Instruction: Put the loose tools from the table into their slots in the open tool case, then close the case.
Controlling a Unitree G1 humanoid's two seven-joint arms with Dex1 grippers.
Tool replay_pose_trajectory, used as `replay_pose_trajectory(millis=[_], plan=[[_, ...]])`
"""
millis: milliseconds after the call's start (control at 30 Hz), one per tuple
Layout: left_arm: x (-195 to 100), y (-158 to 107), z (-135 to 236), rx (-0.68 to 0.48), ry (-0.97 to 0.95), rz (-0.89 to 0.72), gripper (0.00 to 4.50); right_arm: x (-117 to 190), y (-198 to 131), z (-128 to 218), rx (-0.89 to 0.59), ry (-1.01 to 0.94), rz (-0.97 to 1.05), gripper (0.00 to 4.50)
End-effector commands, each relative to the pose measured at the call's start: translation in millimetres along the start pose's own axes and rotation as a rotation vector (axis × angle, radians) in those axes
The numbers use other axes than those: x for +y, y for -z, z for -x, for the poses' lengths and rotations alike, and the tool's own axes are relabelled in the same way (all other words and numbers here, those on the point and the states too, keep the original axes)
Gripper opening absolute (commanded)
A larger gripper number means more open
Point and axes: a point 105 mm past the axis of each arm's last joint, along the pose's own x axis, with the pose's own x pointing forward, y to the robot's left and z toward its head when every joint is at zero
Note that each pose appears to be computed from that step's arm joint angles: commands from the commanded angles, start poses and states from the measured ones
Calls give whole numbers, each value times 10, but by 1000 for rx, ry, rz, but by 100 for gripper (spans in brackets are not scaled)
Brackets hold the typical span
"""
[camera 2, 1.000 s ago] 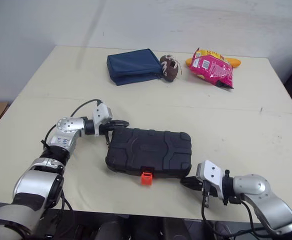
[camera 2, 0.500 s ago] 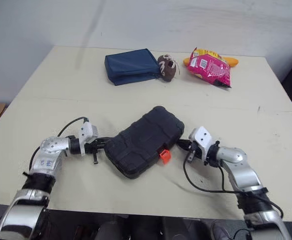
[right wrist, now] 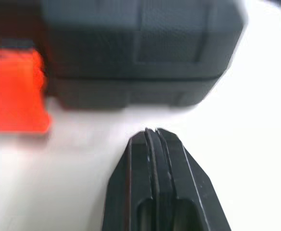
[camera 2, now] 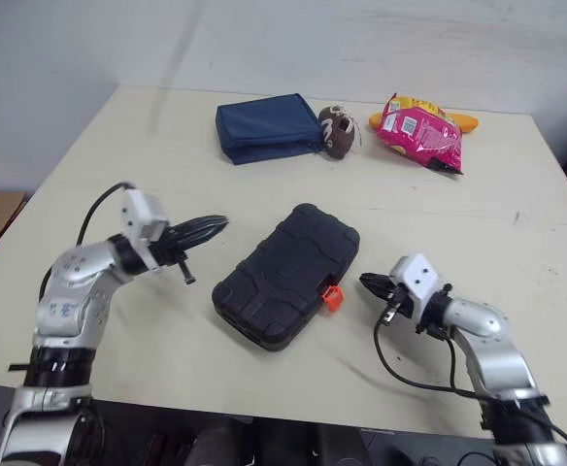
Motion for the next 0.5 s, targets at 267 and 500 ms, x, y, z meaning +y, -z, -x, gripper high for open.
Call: replay_pose_trajectory(millis=[267, 500], plan=[[-554, 262, -750, 95, 344, -42, 8, 565, -530, -82, -115, -162, -70, 0], [-621, 516, -835, 217, 400, -23, 8, 646, -267, -118, 12, -143, -102, 0]])
